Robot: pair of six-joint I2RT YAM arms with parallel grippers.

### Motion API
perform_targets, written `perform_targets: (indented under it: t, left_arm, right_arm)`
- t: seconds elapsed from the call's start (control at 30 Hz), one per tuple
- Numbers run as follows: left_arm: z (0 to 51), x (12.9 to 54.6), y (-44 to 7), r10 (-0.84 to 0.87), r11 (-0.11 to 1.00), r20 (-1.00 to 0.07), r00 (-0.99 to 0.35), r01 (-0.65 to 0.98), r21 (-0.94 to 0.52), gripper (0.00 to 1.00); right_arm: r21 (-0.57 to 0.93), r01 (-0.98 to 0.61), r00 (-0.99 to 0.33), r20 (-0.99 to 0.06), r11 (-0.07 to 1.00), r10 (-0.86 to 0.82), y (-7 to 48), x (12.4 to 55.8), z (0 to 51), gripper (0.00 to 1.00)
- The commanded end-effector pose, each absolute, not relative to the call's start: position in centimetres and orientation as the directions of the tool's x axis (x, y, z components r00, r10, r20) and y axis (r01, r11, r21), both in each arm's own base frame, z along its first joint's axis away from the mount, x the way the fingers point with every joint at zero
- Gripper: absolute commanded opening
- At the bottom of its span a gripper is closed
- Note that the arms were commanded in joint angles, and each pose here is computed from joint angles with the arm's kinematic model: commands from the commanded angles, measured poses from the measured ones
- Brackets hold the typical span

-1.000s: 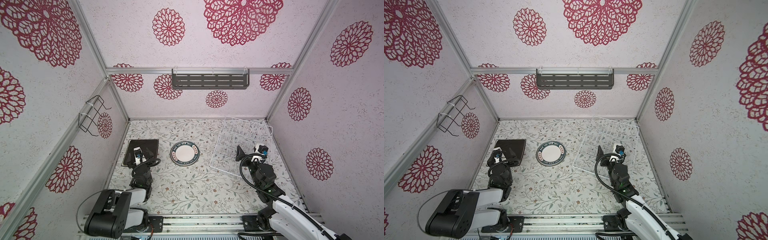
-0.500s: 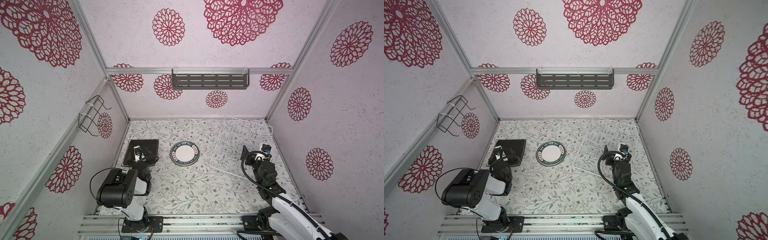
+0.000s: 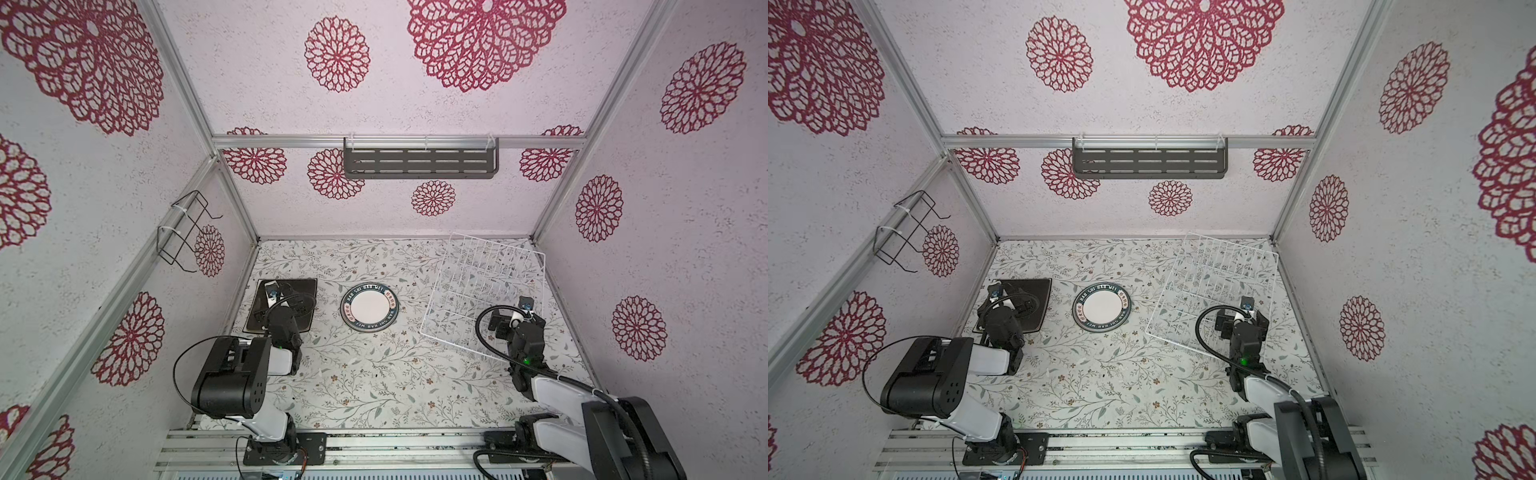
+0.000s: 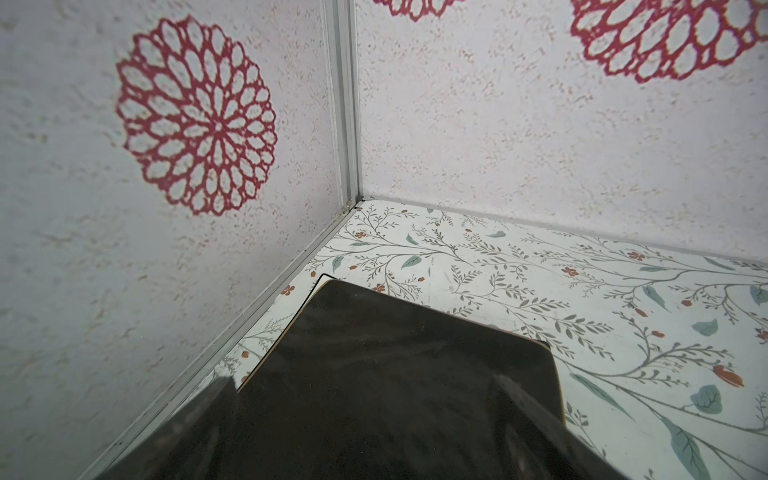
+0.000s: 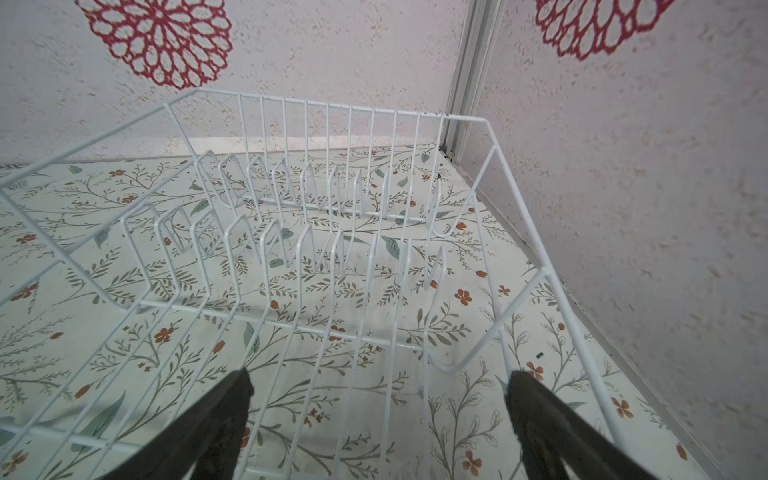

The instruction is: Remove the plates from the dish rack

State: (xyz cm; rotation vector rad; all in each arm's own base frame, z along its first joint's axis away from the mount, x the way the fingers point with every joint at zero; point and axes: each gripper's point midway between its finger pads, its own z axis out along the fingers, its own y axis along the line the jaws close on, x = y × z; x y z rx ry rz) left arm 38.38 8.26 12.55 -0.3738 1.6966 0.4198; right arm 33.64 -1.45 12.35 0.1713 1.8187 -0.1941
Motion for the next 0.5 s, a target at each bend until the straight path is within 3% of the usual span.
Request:
perform_targets:
  t: [0.0,0.47]
  left_arm:
    - [13.3,38.4,8.8,-0.021,0.868,-0.989,-0.146,-0.493,0.054,0.97]
    - [12.5,39.0,10.0,-0.102,0.887,-0.979,-0.175,-0.461,-0.01,0.97]
  right_arm:
    - [0.004,0.191,-0.157,-0.987,0.982,0.034,-1.4,35.4,15.0,0.99]
    - [0.0,0.089,-0.213,-0.977,0.996,0.019,-0.8,37.2,13.1,0.99]
